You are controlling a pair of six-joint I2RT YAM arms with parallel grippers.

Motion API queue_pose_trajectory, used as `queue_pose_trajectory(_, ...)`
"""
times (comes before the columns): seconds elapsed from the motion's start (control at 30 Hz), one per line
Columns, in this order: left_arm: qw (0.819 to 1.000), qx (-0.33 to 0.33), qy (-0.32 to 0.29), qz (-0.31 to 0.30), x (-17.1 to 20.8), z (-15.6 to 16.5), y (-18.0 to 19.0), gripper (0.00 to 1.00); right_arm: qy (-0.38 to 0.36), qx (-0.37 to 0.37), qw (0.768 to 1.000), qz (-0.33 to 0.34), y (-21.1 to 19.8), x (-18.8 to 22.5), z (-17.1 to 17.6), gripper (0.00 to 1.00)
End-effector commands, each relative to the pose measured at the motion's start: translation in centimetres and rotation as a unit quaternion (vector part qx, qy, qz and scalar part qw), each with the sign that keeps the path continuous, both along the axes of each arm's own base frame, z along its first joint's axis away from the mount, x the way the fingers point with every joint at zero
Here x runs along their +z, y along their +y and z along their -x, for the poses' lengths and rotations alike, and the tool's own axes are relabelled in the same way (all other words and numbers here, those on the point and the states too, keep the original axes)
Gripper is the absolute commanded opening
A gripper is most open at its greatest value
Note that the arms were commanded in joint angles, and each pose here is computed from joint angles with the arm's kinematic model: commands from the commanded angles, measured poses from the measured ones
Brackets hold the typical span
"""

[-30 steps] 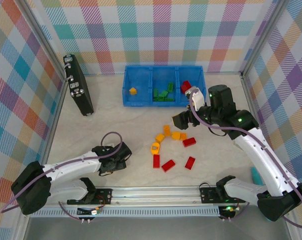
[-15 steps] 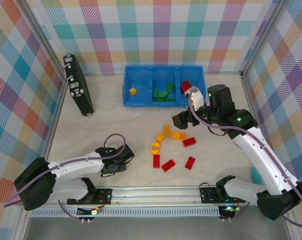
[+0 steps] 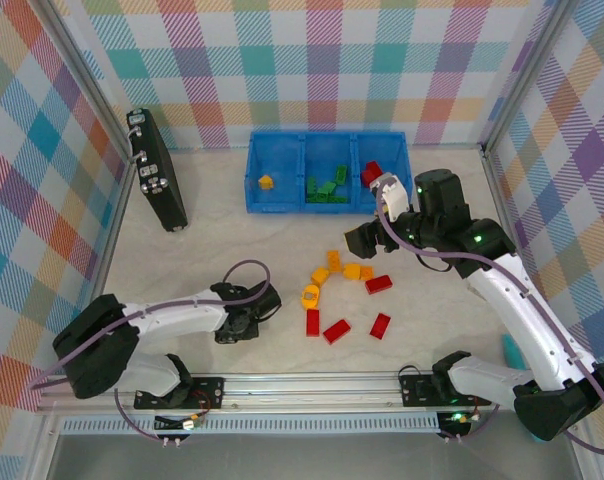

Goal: Sort the legos into containers by color
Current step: Pick up the lego from the bottom-left of the table, then place the lego in the container.

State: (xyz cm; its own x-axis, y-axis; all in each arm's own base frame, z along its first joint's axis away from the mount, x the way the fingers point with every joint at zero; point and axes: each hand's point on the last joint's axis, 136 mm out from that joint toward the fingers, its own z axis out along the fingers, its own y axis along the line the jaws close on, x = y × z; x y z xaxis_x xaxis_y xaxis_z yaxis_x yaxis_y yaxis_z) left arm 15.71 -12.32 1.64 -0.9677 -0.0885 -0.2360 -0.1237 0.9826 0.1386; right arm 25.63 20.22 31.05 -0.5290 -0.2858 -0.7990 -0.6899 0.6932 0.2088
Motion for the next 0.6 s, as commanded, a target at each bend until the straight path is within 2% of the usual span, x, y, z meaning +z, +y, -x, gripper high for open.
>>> queue_pose_trajectory(0.0,0.998,-0.038,-0.040,0.025,0.7,-3.0,-3.3,0.24,-0.010,-0.002,1.000,0.011,-0.8,0.0,0.5,0.99)
queue_pose_trajectory(0.23,0.988,-0.095,-0.114,0.038,6.8,-9.9,-7.5,0.22,0.010,-0.010,1.000,0.020,-1.6,-1.2,1.5,0.99)
queue_pose_trajectory(0.4,0.971,-0.101,-0.203,0.079,13.0,-17.9,-9.5,0.22,0.028,-0.017,0.999,-0.003,-1.8,-1.6,2.8,0.99)
queue_pose_trajectory(0.57,0.948,-0.089,-0.279,0.122,16.7,-26.0,-10.8,0.22,0.045,-0.027,0.999,-0.011,-2.2,-2.7,3.6,0.99)
